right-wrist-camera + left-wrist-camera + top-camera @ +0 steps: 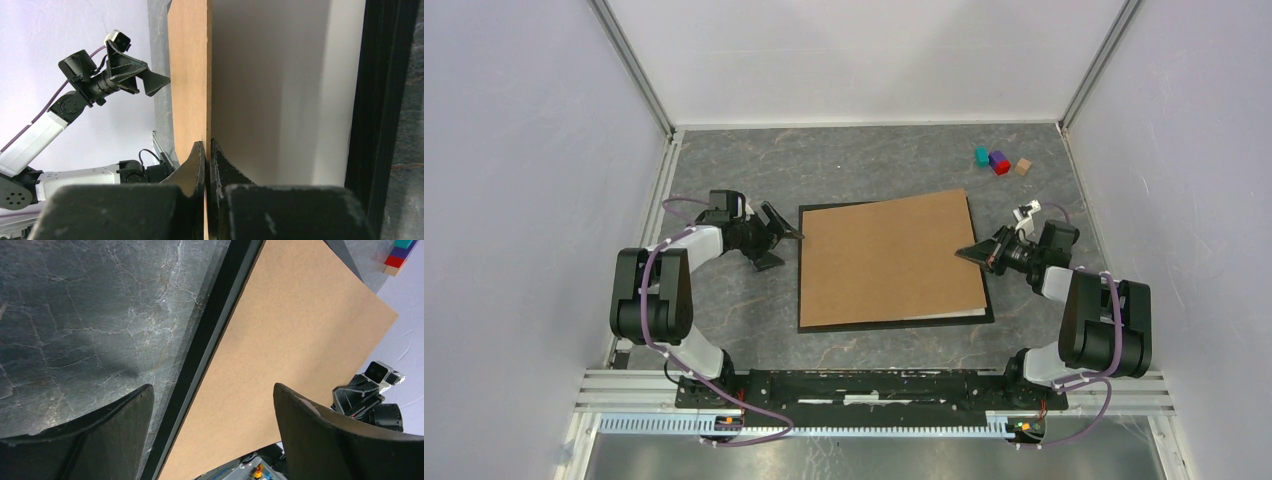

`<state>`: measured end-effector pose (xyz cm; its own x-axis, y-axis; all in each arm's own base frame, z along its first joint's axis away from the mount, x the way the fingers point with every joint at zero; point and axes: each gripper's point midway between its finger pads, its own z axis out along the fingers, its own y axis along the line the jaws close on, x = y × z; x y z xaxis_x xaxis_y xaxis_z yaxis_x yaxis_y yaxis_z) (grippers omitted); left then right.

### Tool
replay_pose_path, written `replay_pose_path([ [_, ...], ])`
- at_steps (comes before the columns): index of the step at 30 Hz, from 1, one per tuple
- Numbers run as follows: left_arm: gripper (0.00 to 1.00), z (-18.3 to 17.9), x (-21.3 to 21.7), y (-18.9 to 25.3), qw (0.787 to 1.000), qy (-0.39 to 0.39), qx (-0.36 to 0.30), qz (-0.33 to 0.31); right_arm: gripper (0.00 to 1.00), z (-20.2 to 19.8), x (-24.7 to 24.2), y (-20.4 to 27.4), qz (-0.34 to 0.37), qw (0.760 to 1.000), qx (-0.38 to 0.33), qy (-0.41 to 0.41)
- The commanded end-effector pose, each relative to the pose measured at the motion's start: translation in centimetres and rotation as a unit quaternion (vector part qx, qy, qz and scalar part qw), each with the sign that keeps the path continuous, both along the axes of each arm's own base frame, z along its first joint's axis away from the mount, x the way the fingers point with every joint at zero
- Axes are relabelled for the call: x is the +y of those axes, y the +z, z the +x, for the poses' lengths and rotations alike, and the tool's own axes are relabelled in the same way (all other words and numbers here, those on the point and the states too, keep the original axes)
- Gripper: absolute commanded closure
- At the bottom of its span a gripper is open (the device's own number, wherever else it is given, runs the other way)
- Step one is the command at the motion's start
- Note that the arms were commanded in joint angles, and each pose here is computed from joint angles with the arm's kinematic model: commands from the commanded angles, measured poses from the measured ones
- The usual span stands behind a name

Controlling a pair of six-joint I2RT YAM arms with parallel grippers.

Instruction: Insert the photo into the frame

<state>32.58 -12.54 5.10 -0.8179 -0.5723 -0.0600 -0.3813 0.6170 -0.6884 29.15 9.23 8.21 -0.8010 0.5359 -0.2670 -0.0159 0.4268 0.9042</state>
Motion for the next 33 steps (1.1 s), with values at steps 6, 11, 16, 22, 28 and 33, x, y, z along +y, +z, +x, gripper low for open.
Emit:
replay_pose_path([
  [6, 0.06, 0.3, -0.3, 0.2, 1.0, -0.016, -0.021, -0.001, 1.0, 3.2, -2.2, 0.6, -0.062, 0.995, -0.07, -0.036],
  [11, 0.06, 0.2, -0.4, 0.0, 1.0, -0.018, -0.017, -0.001, 1.0, 3.0, -2.3, 0.1, -0.067, 0.995, -0.064, -0.025],
  [16, 0.06, 0.1, -0.5, -0.1, 1.0, -0.019, -0.017, 0.0, 1.0, 3.1, -2.5, 0.0, -0.066, 0.996, -0.06, -0.019],
  [22, 0.06, 0.1, -0.6, -0.2, 1.0, -0.021, -0.014, 0.0, 1.0, 3.0, -2.4, -0.4, -0.067, 0.996, -0.055, -0.01],
  [28, 0.06, -0.1, -0.8, -0.4, 1.0, -0.024, -0.011, -0.003, 1.0, 3.1, -2.5, -0.8, -0.064, 0.997, -0.049, -0.004],
  [33, 0.06, 0.0, -0.7, -0.2, 1.0, -0.022, -0.015, 0.0, 1.0, 3.1, -2.4, -0.9, -0.063, 0.997, -0.047, -0.003],
])
